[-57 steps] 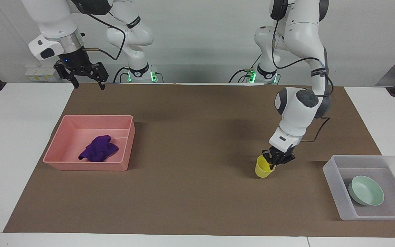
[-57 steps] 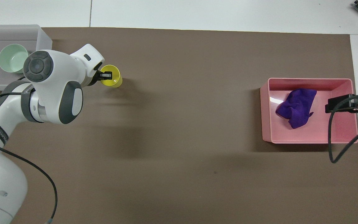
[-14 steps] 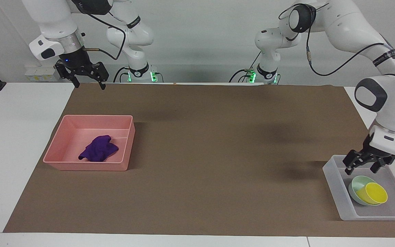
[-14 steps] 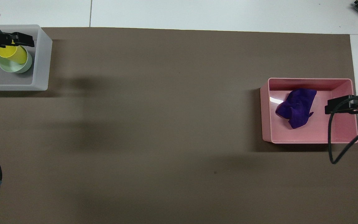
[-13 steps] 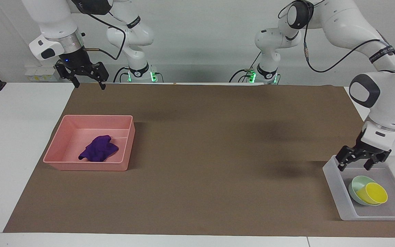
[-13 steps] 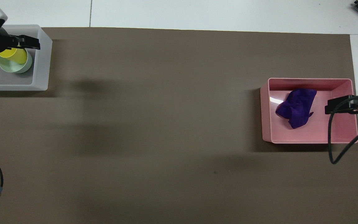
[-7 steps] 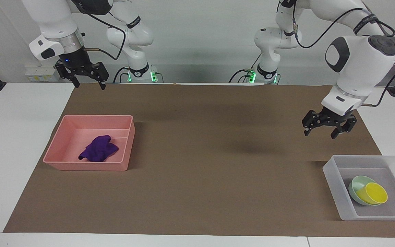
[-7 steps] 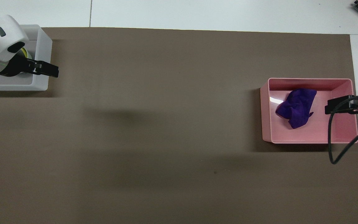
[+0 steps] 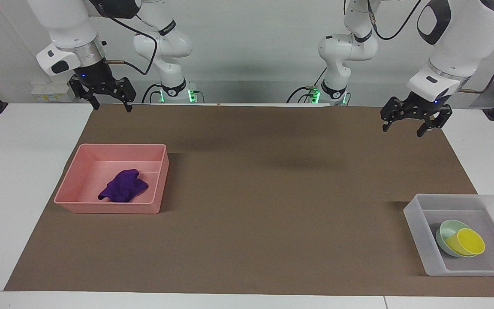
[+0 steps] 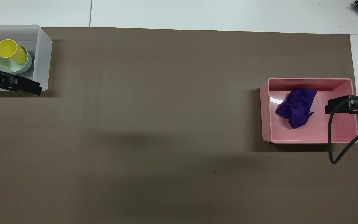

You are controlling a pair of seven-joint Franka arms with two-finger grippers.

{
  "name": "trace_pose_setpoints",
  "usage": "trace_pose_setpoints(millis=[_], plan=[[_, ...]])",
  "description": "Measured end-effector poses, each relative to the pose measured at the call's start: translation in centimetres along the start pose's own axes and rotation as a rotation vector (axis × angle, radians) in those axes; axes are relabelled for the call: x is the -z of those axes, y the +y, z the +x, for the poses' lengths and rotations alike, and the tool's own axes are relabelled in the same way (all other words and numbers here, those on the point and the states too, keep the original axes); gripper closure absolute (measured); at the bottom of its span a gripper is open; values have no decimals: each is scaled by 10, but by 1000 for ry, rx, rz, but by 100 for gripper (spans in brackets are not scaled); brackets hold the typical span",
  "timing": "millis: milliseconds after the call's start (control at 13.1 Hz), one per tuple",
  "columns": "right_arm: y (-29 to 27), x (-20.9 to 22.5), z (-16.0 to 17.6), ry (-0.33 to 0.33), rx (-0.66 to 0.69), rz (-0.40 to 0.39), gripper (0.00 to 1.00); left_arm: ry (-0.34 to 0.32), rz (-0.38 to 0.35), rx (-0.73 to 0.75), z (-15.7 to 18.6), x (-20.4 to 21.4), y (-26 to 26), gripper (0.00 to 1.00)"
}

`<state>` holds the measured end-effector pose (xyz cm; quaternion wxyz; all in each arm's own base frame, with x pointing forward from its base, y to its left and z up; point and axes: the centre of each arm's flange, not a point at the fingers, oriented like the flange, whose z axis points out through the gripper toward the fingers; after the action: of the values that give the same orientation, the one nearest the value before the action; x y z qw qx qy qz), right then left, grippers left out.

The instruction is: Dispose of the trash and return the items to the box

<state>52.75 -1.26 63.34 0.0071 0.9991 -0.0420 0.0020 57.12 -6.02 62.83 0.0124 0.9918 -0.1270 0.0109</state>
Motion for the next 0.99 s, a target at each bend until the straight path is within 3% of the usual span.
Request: trace_pose_setpoints(millis=[990], plan=[[0, 0, 0, 0, 0, 0, 0, -46, -7, 17, -27, 17, -5, 0]])
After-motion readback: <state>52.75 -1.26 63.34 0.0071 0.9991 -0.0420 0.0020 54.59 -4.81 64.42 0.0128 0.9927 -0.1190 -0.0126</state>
